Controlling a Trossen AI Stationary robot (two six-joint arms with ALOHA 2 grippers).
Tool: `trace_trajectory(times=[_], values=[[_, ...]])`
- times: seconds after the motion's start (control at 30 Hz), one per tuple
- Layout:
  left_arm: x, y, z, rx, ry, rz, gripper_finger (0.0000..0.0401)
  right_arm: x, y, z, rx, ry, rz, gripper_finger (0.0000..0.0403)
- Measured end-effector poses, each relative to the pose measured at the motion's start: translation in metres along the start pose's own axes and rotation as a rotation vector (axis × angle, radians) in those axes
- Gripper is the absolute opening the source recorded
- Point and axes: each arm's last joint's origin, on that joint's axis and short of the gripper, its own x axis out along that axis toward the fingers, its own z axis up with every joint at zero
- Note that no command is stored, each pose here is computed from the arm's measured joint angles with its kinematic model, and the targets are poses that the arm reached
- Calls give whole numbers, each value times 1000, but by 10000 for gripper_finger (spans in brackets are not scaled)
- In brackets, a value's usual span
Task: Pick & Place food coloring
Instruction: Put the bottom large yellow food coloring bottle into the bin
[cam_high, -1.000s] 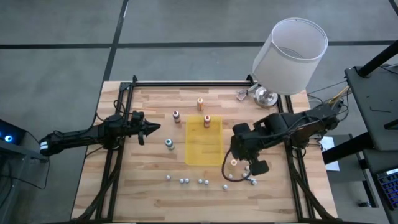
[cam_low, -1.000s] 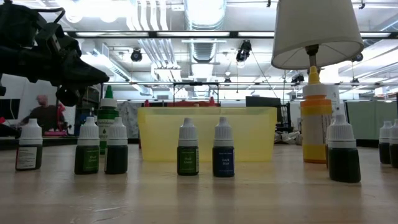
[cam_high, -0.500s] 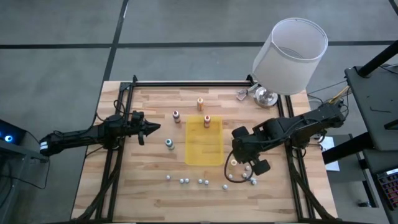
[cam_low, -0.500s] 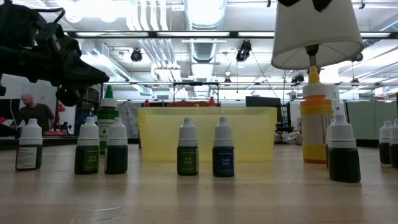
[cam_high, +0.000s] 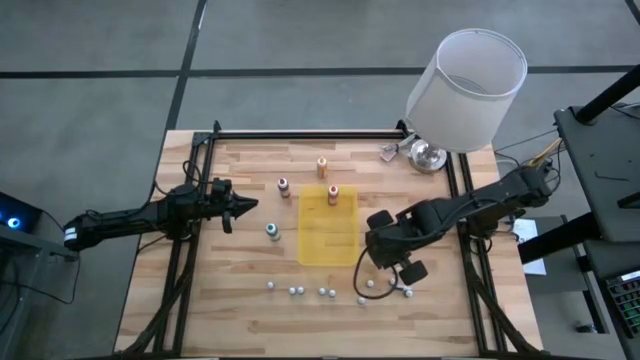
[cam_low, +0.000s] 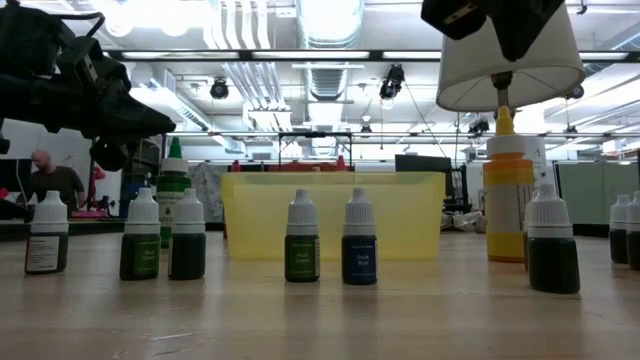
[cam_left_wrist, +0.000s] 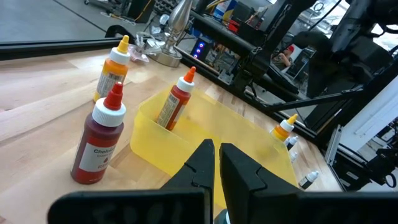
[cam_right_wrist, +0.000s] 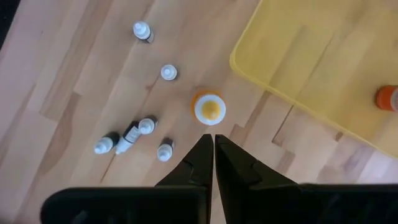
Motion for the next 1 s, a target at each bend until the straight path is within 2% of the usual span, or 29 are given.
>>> trace_trajectory(times=[0.4,0.53,0.8,1.0], values=[[0,0,0,0,0,0,0,20,-2,10,17,23,3,20],[0,0,0,0,0,-1,0,22,-2,10,20,26,20,55],[0,0,0,0,0,-1,0,25,-3,11,19,15,28,152],[0,0,0,0,0,-1,0,35,-7,13,21,47,28,196]])
